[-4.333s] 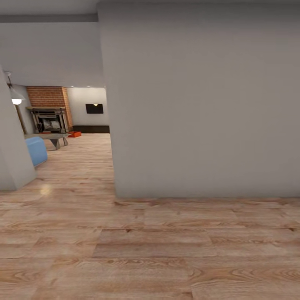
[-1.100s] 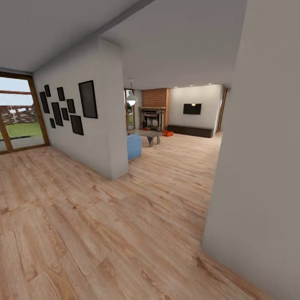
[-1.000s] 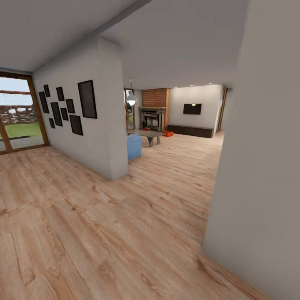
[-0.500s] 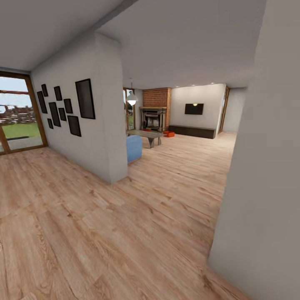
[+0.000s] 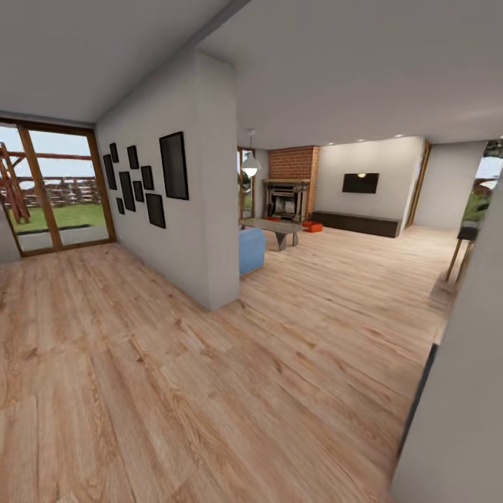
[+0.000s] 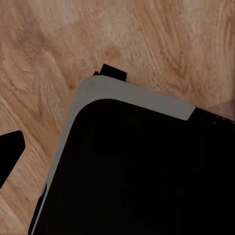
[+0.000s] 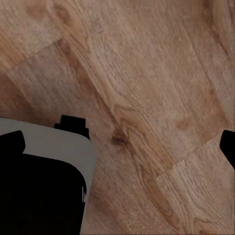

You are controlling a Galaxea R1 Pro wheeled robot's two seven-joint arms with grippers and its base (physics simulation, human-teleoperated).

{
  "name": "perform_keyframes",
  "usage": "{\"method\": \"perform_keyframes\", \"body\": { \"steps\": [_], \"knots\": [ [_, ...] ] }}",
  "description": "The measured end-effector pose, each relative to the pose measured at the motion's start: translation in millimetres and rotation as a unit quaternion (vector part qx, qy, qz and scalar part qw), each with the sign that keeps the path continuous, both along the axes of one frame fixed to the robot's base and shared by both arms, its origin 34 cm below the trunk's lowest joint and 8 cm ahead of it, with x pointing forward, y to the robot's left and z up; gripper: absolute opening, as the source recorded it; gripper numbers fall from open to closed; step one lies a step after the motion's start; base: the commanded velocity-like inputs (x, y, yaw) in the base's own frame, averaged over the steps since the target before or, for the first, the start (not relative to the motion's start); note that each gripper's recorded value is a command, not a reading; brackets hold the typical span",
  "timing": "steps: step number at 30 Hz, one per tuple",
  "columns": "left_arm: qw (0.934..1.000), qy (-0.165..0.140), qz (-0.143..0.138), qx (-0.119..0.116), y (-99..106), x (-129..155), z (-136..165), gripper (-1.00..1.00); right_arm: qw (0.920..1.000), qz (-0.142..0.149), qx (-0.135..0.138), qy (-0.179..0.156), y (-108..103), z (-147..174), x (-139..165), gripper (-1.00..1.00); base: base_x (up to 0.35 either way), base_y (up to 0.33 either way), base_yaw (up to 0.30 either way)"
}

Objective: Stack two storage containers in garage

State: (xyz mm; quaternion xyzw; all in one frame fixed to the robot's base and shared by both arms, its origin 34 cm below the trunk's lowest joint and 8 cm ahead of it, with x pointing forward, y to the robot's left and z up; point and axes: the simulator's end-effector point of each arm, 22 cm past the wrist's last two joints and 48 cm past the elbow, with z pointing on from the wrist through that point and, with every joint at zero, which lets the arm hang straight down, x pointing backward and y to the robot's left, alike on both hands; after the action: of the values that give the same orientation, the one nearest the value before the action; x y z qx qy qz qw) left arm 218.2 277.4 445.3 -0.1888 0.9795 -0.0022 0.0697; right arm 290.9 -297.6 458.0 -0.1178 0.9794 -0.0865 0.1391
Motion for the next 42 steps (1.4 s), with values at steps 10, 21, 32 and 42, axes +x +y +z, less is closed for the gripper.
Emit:
{"method": "perform_keyframes", "body": {
  "steps": [10,21,32,42],
  "knots": [
    [1.0,0.001,0.001,0.001,2.7,-0.5,0.0,1.0,1.0,0.001,0.0,0.0,0.1,0.0,0.0,1.0,0.324,0.0,0.269],
    [1.0,0.0,0.001,0.002,3.5,-0.1,0.1,1.0,1.0,-0.001,0.002,-0.001,0.5,0.0,0.4,1.0,0.324,0.0,0.065],
    [1.0,0.0,0.001,0.002,3.5,-0.1,0.1,1.0,1.0,0.001,0.0,-0.001,-0.5,0.1,0.3,1.0,0.324,0.0,0.0],
    [1.0,0.0,0.001,0.002,3.5,-0.1,0.1,1.0,1.0,0.001,0.001,-0.001,0.0,0.2,0.6,1.0,0.324,0.0,0.0]
  ]
}}
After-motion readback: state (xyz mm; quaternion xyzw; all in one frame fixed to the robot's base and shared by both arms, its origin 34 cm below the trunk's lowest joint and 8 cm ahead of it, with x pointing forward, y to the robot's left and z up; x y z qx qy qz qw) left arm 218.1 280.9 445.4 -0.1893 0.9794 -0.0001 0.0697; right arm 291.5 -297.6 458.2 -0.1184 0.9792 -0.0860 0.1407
